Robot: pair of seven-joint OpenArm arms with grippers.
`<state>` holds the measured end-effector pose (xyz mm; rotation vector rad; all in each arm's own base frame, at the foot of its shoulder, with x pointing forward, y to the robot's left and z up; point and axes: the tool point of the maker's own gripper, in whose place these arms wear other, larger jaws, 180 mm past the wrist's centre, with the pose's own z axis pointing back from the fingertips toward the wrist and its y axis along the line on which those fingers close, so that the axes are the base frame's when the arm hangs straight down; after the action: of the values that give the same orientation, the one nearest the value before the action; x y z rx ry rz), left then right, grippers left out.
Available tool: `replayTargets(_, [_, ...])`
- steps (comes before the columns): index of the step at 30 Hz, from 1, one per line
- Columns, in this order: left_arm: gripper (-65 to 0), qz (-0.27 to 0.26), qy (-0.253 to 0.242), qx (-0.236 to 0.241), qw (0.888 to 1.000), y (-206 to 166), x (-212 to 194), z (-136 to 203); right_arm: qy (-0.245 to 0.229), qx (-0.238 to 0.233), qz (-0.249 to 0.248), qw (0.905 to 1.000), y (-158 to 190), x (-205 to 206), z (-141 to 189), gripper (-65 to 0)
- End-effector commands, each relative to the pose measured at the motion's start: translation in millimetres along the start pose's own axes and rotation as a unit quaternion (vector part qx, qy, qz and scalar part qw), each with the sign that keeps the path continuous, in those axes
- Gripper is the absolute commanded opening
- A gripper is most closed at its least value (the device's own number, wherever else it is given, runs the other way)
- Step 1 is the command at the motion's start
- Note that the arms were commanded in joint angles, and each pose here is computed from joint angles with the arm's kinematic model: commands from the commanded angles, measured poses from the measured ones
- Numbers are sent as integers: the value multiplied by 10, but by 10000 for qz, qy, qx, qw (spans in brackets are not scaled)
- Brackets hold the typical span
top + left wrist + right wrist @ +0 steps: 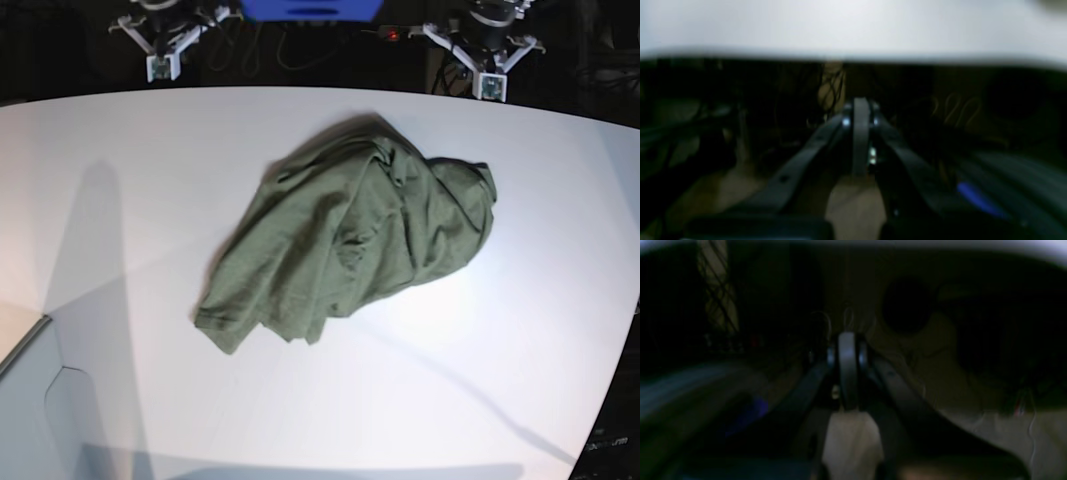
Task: Layout the t-shirt on the table in an organized manner, then fold the t-shirt properly
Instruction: 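Lower both grippers toward opposite edges of the crumpled green shirt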
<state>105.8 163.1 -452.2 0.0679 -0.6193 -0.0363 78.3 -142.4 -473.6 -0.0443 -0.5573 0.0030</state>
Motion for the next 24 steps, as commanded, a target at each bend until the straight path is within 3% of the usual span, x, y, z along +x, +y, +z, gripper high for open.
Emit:
replayTargets(1, [-650, -18, -246, -18, 9997, -9, 145, 67, -289, 1, 23, 9996, -15, 184, 70, -650])
replayTargets(10, [-650, -2, -1203, 57, 9927, 54, 869, 126, -1669, 11, -8, 9860, 4, 1238, 355, -650])
replayTargets(13, [-650, -202, -1453, -325, 9886, -66, 1081, 80, -1957, 166, 50, 9805, 113, 1478, 325, -650])
replayTargets(17, [-650, -25, -1778, -820, 9806, -128, 1329, 84, -2074, 449, 176, 9771, 320, 1698, 288, -648])
replayTargets(19, [-650, 172, -1938, -734, 9781, 2, 1440, 86, -2003, 589, 264, 9776, 430, 1789, 252, -633])
replayTargets(24, [-628, 409, -2070, -418, 9766, 283, 1531, 57, -1881, 998, 477, 9759, 772, 1959, 224, -523])
